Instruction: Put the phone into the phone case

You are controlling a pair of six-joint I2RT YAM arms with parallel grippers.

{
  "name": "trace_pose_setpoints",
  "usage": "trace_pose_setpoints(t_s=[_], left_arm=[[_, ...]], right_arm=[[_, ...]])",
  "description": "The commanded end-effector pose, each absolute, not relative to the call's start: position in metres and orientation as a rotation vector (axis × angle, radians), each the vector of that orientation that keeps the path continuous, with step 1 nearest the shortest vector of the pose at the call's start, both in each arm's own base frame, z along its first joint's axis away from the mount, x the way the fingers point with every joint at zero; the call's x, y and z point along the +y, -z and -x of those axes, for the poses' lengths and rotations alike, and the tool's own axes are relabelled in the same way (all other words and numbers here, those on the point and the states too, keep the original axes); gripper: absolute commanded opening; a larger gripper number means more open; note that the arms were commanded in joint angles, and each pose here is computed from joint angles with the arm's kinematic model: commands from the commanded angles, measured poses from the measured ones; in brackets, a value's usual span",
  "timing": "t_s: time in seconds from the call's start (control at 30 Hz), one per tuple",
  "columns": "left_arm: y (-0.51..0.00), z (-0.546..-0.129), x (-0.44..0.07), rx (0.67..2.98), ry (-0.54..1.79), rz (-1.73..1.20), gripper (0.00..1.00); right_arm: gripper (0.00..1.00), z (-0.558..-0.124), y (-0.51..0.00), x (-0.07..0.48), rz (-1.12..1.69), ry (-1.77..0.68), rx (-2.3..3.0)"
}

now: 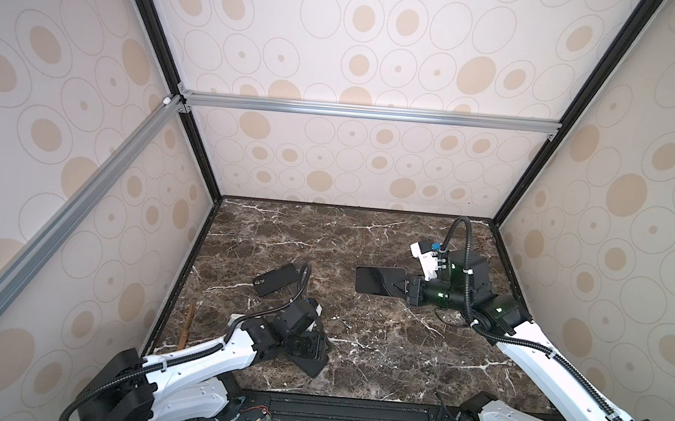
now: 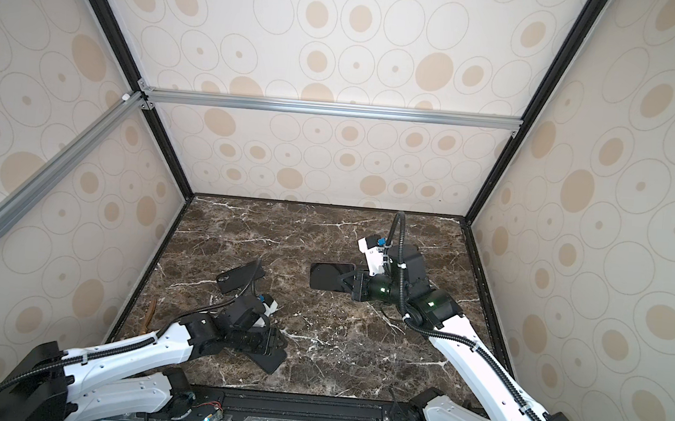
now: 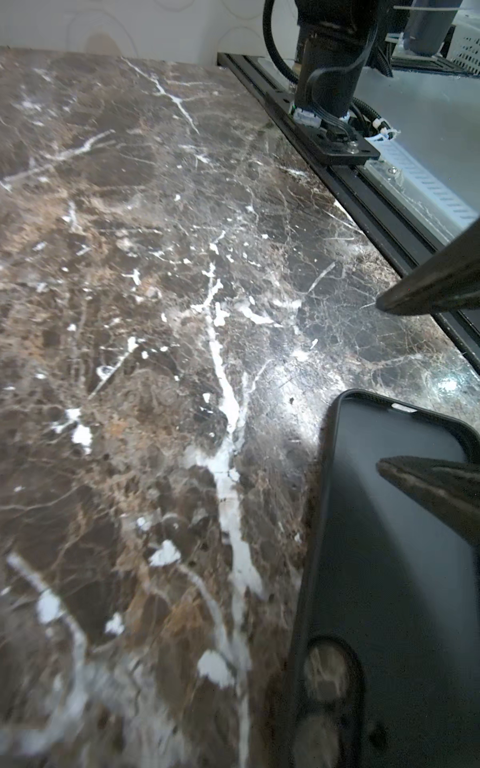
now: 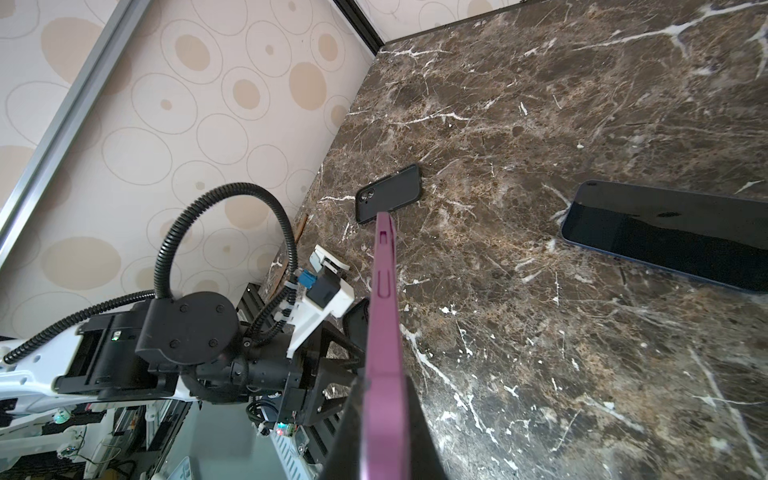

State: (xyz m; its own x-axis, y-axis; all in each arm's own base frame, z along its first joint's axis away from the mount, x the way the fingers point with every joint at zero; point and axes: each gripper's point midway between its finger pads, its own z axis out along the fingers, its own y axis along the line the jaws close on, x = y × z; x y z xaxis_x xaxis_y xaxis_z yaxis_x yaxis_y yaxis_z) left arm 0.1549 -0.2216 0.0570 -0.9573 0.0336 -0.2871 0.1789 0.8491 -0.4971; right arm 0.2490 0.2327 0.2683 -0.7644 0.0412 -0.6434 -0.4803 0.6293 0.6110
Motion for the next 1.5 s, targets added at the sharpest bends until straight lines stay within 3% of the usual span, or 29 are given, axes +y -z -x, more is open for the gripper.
trace_pose_setpoints(t_s=[0.0, 0.33, 0.73, 0.93, 1.47], left_arm=[[-0.061, -0.163, -0.233, 2.707, 0.811, -0.159, 0.55], [-0.037, -0.141, -0.230, 2.831, 0.782, -0.222, 0.53], [-0.024, -0.114, -0.254, 2.910, 0.936, -0.352, 0.52], [-0.035, -0.135, -0.288, 2.792, 1.080, -0.339, 0.53], [-0.014, -0.210, -0.361, 2.730, 1.014, -0.465, 0.55]], right_arm=[[0.00, -0.250, -0.281, 0.236, 0.381, -1.079, 2.167], [0.00, -0.251, -0.270, 0.229, 0.367, -1.023, 2.194], [0.00, -0.261, -0.261, 0.239, 0.366, -1.053, 2.204], [0.00, -0.262, -0.265, 0.238, 0.371, -1.048, 2.195], [0.00, -0.268, -0.271, 0.206, 0.300, -0.818, 2.236]])
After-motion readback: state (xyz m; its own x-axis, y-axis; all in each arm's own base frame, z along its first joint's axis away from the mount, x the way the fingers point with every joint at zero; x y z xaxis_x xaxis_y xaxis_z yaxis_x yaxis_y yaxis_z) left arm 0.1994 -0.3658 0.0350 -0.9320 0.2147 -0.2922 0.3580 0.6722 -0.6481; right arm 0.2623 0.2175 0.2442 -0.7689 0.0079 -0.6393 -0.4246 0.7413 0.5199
